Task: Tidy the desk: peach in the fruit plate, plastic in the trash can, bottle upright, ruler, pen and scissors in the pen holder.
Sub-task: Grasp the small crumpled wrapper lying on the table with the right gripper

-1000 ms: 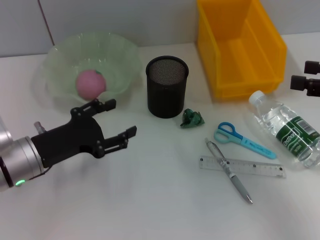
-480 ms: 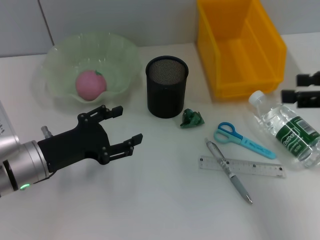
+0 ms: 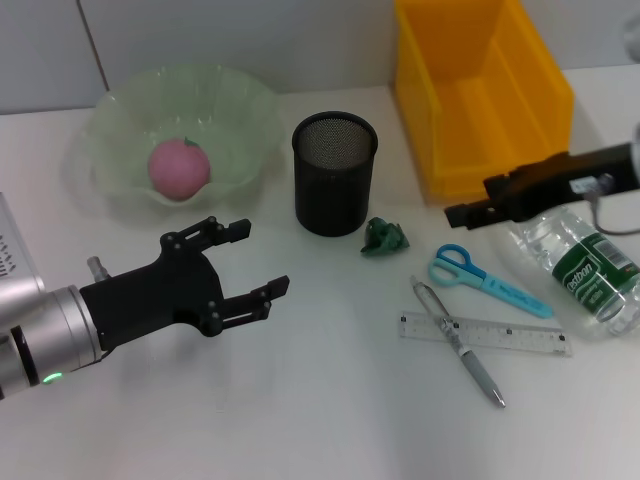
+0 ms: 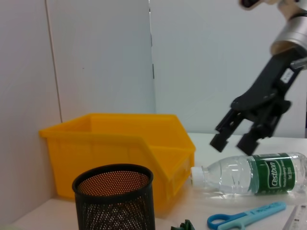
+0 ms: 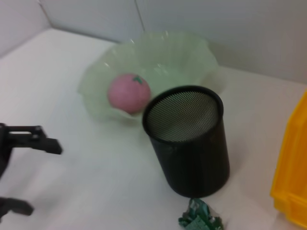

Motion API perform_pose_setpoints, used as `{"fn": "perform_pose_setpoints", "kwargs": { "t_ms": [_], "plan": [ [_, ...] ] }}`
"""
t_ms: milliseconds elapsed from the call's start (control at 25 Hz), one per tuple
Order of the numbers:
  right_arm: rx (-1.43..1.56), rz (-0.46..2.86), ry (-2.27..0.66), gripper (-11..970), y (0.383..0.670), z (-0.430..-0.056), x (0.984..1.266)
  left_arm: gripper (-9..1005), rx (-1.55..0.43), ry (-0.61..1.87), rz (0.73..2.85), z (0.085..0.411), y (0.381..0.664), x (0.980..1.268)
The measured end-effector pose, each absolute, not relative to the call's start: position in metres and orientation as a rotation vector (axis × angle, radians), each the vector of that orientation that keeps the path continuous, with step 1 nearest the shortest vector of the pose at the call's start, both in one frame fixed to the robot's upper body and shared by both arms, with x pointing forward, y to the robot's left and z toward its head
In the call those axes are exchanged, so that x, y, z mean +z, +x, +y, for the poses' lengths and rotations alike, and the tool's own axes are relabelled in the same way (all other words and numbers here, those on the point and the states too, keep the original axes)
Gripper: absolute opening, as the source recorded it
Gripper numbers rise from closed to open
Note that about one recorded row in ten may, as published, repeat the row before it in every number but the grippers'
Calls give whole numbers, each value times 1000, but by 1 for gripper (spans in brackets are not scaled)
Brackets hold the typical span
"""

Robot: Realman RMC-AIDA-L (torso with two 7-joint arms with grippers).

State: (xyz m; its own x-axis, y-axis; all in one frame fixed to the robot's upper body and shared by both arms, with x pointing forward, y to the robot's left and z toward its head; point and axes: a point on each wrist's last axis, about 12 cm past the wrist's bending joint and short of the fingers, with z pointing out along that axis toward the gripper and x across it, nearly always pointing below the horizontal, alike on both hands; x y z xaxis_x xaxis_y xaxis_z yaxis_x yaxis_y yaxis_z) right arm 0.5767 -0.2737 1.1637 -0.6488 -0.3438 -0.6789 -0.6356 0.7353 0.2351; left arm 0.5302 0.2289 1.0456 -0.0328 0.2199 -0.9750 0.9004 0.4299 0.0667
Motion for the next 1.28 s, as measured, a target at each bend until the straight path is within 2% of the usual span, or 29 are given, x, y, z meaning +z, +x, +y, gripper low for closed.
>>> {"fn": "perform_pose_setpoints", "kwargs": {
  "t_ms": [400,720,1280],
  "plan": [
    [559,2451,-785,816,605,-232,1156,816,-746,1024,1544,232,524,1042],
    [483,2466,-825,816,614,-206,1138,815,-748,1024,1549,233,522,1040],
    [419,2478,-832,817,625,-181,1112,815,-758,1048,1546,229,519,1038]
  ]
}}
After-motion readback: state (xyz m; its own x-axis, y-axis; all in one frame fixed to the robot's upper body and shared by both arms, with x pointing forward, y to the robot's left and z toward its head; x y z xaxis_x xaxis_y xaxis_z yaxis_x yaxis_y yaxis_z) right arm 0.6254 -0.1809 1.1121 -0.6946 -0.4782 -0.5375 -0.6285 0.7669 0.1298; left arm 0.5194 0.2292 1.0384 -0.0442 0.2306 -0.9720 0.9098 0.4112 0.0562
